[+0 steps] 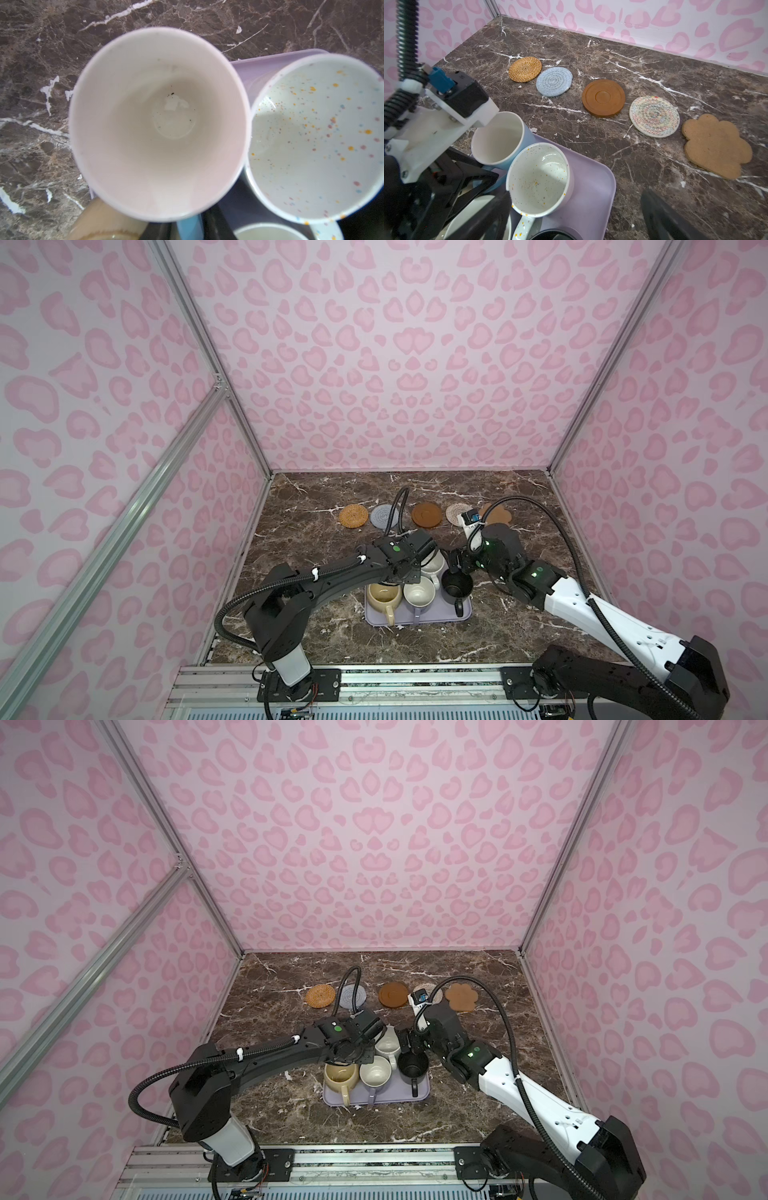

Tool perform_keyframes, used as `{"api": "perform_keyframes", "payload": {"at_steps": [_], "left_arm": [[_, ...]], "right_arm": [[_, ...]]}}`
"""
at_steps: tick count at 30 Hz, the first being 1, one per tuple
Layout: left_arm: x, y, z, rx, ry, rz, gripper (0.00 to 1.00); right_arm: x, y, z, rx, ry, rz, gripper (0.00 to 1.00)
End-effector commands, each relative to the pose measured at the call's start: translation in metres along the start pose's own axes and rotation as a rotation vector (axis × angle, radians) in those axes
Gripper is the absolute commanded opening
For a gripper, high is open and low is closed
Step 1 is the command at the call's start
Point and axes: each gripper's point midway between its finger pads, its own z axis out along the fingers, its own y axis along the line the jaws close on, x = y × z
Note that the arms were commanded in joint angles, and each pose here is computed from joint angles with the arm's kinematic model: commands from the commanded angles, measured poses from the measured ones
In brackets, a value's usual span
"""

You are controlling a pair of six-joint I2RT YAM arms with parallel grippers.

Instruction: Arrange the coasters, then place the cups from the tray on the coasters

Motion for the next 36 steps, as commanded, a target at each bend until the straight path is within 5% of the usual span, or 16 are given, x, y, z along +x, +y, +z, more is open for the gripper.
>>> {"api": "perform_keyframes", "payload": {"at_steps": [1, 5, 17, 28, 36], "left_arm": [[-0.004, 0.001, 0.0, -0.014, -0.011, -0.003, 0.28], [-0.003, 0.003, 0.002, -0.021, -0.009, -0.01, 0.23], [-0.003, 0.008, 0.012, -0.061, -0.024, -0.027, 0.27], [-0.014, 0.013, -0.01, -0.046, -0.086, -0.04, 0.05], [-0.025, 0.02, -0.035, -0.028, -0.158, -0.062, 0.01]], "right_arm": [[-0.001, 0.001, 0.001, -0.007, -0.012, 0.013, 0.99], [-0.001, 0.001, 0.001, -0.008, -0.01, 0.015, 0.99], [-0.003, 0.0, -0.001, -0.015, -0.02, 0.023, 0.98], [-0.001, 0.0, 0.002, -0.014, -0.012, 0.026, 0.98], [-0.002, 0.001, 0.002, -0.02, -0.016, 0.029, 0.97]]}}
